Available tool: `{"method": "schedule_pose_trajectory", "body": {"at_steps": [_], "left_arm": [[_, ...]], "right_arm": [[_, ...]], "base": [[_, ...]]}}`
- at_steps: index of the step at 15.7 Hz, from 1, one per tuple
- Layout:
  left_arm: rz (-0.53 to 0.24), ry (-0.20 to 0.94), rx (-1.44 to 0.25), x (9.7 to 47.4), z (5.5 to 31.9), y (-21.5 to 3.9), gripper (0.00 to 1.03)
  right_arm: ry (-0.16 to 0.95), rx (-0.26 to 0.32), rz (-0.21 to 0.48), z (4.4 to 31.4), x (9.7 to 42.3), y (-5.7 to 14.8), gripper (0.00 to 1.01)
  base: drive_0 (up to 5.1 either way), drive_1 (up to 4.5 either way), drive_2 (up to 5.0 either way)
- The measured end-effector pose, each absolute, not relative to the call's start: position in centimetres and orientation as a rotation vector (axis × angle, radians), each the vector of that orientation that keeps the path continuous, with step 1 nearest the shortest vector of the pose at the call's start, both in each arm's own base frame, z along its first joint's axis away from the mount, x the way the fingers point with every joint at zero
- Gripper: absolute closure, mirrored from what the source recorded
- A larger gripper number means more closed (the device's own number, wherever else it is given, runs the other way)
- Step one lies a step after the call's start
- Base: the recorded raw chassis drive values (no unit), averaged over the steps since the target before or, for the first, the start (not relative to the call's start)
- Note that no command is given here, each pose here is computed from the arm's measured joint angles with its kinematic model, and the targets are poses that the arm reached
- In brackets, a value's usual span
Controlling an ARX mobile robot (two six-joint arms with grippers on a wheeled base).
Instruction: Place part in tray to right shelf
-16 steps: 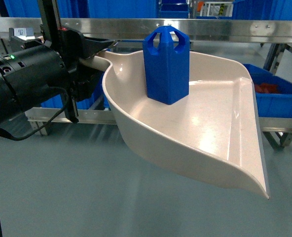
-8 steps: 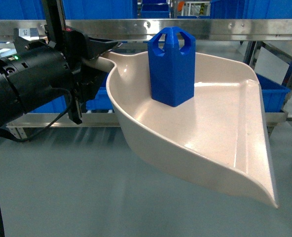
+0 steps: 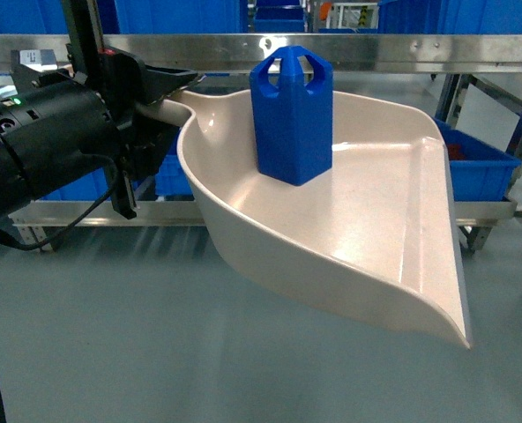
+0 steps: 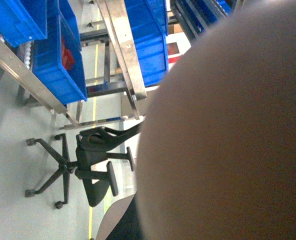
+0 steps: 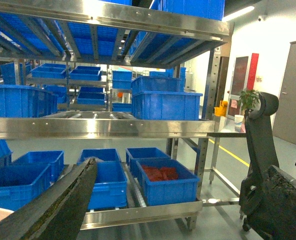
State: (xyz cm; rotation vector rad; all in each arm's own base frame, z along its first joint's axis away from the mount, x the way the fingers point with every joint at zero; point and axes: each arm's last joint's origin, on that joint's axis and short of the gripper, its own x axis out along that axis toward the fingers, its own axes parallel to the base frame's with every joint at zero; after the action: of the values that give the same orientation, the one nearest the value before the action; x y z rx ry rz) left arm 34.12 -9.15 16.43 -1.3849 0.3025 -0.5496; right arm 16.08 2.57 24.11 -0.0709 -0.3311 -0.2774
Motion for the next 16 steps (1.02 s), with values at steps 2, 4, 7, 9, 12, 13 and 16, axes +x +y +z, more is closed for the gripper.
{"method": "schedule_pose_trajectory", "body": {"at_steps": [2, 4, 7, 9, 12, 13, 16], "left_arm": [[-0.554, 0.306, -1.385, 34.09, 16.43, -9.26, 0.90], [-0.558, 0.309, -1.384, 34.06, 16.43, -9.34, 0.90], [-0.555, 0.307, -1.384, 34.08, 16.43, -9.26, 0.90], [-0.555, 0.308, -1.384, 34.08, 16.42, -9.26, 0.90], [-0.556, 0.307, -1.384, 34.08, 16.44, -9.26, 0.90], [-0.555, 0.308, -1.384, 34.09, 16.42, -9.26, 0.90], [-0.556, 0.307, -1.384, 34.08, 16.43, -9.26, 0.90]], "right_arm": [[-0.331, -0.071, -0.277, 24.11, 16.08, 2.57, 0.03], [-0.332, -0.071, -0.277, 24.11, 16.08, 2.57, 0.03], [-0.332, -0.070, -0.277, 24.11, 16.08, 2.58, 0.03], [-0.331, -0.071, -0.277, 24.11, 16.08, 2.58, 0.03], [-0.331, -0.071, -0.277, 24.10, 16.09, 2.57, 0.03], [-0.331, -0.071, -0.277, 24.11, 16.08, 2.58, 0.03], [-0.331, -0.071, -0.277, 24.10, 16.09, 2.57, 0.03]], "base": [[-1.5, -1.50, -1.5], [0.0, 0.00, 0.0], [0.0, 0.00, 0.0], [0.0, 0.00, 0.0], [0.0, 0.00, 0.0], [0.0, 0.00, 0.0], [0.0, 0.00, 0.0]]}}
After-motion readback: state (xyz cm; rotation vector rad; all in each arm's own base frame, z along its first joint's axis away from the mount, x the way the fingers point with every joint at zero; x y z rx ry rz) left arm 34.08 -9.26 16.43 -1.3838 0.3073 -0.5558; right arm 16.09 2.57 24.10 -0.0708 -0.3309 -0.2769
